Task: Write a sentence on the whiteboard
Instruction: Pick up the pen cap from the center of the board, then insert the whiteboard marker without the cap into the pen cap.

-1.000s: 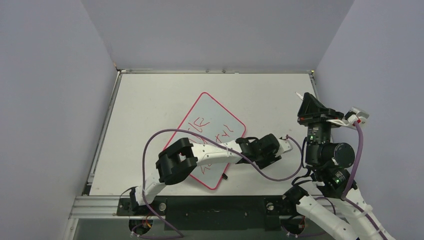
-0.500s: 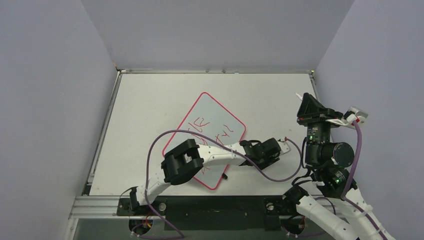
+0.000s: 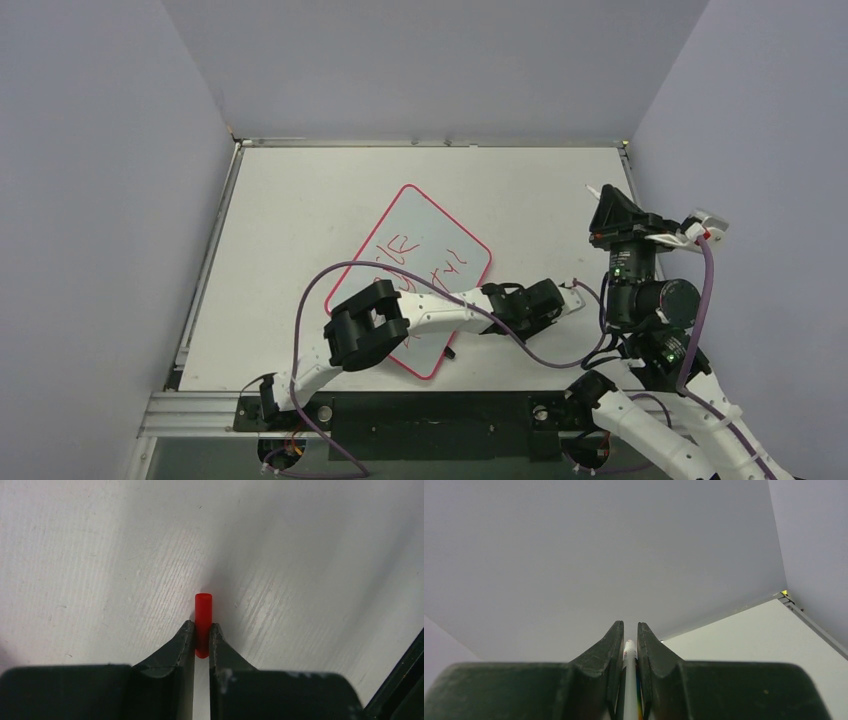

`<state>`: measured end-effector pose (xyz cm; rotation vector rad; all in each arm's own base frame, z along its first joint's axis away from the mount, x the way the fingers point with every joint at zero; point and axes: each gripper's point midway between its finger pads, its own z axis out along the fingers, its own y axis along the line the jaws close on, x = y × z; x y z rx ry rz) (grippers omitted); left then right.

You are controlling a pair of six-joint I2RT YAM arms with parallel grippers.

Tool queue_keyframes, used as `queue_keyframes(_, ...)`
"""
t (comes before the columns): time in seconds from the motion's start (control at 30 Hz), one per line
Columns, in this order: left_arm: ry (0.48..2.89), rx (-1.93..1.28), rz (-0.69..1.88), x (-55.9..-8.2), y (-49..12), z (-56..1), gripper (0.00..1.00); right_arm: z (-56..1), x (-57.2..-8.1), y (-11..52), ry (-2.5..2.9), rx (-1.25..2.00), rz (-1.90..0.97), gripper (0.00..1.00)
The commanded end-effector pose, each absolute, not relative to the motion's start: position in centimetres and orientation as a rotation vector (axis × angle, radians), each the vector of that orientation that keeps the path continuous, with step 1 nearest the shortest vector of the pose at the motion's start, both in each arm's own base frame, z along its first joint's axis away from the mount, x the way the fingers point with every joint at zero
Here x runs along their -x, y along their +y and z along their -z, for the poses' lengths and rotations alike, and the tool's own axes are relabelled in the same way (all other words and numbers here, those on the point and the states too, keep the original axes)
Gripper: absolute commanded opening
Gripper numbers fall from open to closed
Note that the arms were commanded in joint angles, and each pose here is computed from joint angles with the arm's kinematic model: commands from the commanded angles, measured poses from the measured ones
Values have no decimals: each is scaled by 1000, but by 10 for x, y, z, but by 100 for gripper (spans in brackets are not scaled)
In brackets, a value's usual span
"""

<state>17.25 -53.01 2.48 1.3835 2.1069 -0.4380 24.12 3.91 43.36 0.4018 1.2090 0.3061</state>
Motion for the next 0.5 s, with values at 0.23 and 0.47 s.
queue_keyframes(0.23,2066,-1392,608,-153,-519,-63,0,-436,-247,46,1232,-355,-286,0)
queue_keyframes(0.47,1982,-1363,736,-138,-495,-135,0,-449,-243,55,1223,-318,-347,0)
